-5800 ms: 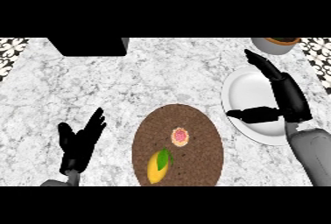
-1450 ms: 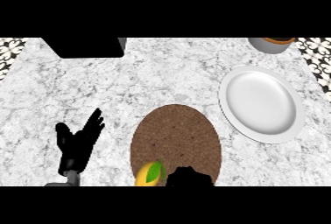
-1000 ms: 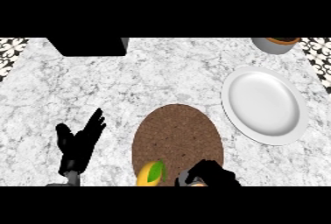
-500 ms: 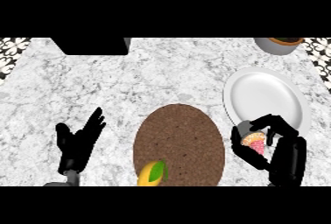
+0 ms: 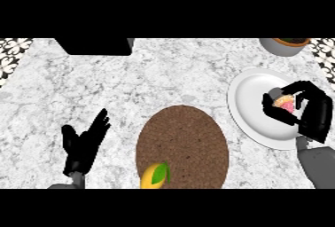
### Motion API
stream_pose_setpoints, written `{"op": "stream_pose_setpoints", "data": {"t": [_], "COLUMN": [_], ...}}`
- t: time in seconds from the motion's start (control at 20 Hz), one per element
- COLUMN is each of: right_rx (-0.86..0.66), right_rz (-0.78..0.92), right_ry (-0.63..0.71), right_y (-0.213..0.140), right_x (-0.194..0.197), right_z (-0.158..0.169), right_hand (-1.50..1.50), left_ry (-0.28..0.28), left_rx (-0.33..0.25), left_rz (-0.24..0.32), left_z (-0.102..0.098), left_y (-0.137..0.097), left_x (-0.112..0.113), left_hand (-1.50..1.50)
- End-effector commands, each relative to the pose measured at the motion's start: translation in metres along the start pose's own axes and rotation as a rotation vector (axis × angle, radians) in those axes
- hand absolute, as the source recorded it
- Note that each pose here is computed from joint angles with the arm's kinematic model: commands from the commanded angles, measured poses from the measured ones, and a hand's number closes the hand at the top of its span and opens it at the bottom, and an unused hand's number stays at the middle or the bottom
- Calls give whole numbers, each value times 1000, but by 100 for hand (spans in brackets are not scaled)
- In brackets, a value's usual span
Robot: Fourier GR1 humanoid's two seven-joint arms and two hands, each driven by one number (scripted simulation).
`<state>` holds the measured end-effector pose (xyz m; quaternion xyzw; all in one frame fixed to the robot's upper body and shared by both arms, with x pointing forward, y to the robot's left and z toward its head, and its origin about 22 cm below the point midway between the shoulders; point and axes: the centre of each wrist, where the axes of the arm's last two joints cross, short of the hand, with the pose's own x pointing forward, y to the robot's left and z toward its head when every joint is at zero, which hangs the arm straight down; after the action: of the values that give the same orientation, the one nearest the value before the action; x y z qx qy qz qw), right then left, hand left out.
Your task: Pick the cupcake from the placemat and place it in the plate
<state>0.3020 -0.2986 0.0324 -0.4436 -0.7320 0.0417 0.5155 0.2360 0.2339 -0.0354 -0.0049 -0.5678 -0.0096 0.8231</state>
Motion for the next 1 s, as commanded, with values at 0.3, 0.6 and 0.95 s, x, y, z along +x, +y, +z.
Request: {"op": "stream_pose_setpoints", "data": {"t": [0.3,0.6,0.95], "right_rx": [248,390,203], "right_rz": [256,82,-264], "right_ry": [211,169,92], "right_y": [-19,15,8], "right_x": [-74,-69,-78], "right_z": [-55,-70,-71], "right_hand": [-150,-150,-150], "left_ry": [3,3,18], "left_rx": [-15,-14,-18], "left_rz": [-12,-6,6], "left_z": [-4,-8,-10], "left_y": [-2,-10,-8], "left_x": [6,7,17], "left_hand": [0,0,0]}}
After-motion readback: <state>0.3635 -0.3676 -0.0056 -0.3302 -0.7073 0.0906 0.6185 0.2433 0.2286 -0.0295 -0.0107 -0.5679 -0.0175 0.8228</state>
